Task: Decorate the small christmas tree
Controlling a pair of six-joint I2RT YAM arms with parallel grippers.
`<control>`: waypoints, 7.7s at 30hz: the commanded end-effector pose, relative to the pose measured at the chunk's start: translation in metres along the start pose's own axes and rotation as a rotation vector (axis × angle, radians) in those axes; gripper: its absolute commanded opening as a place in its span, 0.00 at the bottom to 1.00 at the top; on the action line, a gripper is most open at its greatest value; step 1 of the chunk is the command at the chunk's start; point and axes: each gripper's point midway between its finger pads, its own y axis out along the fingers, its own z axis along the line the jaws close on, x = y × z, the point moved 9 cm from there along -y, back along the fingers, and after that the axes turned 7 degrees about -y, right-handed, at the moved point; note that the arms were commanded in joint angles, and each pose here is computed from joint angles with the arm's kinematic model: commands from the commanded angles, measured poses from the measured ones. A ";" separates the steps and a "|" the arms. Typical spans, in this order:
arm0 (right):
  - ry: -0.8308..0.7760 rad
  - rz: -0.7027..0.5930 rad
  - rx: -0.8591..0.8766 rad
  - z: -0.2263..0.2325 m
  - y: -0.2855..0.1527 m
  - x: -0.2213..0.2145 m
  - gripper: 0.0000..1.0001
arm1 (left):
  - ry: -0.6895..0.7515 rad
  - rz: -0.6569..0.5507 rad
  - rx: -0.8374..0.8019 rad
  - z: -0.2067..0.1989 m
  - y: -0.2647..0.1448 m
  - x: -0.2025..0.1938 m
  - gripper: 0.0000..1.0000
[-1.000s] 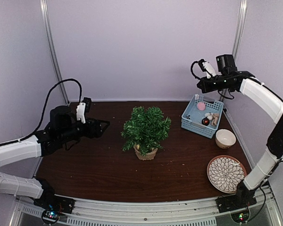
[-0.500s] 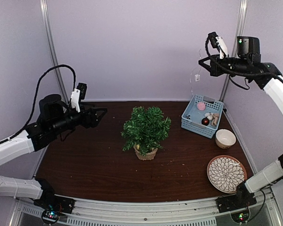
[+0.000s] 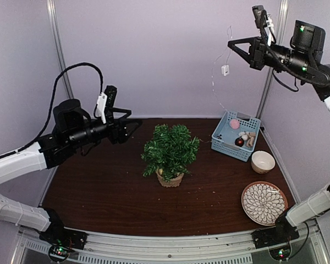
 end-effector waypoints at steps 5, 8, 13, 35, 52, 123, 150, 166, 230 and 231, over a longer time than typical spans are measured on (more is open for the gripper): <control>-0.044 -0.133 0.144 0.029 -0.001 0.040 0.00 | 0.053 -0.114 -0.181 -0.044 0.043 0.021 0.74; -0.058 -0.159 0.200 0.041 -0.006 0.048 0.00 | 0.050 -0.137 -0.213 -0.054 0.053 0.024 0.74; -0.072 -0.193 0.266 0.055 -0.015 0.057 0.00 | 0.011 -0.173 -0.275 -0.066 0.071 0.028 0.75; -0.099 -0.305 0.305 0.071 -0.054 0.082 0.00 | 0.435 0.009 -0.362 -0.128 0.124 -0.033 0.78; -0.119 -0.387 0.316 0.078 -0.091 0.096 0.00 | 0.759 0.118 -0.292 -0.119 0.113 -0.039 0.73; -0.133 -0.429 0.295 0.080 -0.110 0.096 0.00 | 0.948 0.229 -0.402 -0.176 0.188 -0.061 0.00; -0.042 0.107 -0.217 0.042 -0.054 -0.085 0.00 | 0.656 0.306 -0.112 -0.100 0.053 -0.029 0.00; -0.026 0.236 -0.408 0.012 -0.044 -0.110 0.00 | 0.624 0.512 -0.014 -0.064 0.055 -0.061 0.00; 0.096 0.281 -0.143 -0.059 0.153 -0.129 0.00 | 0.642 0.696 0.178 -0.031 0.090 -0.088 0.00; 0.095 0.275 -0.128 -0.056 0.155 -0.127 0.00 | 0.636 0.683 0.177 -0.031 0.088 -0.086 0.00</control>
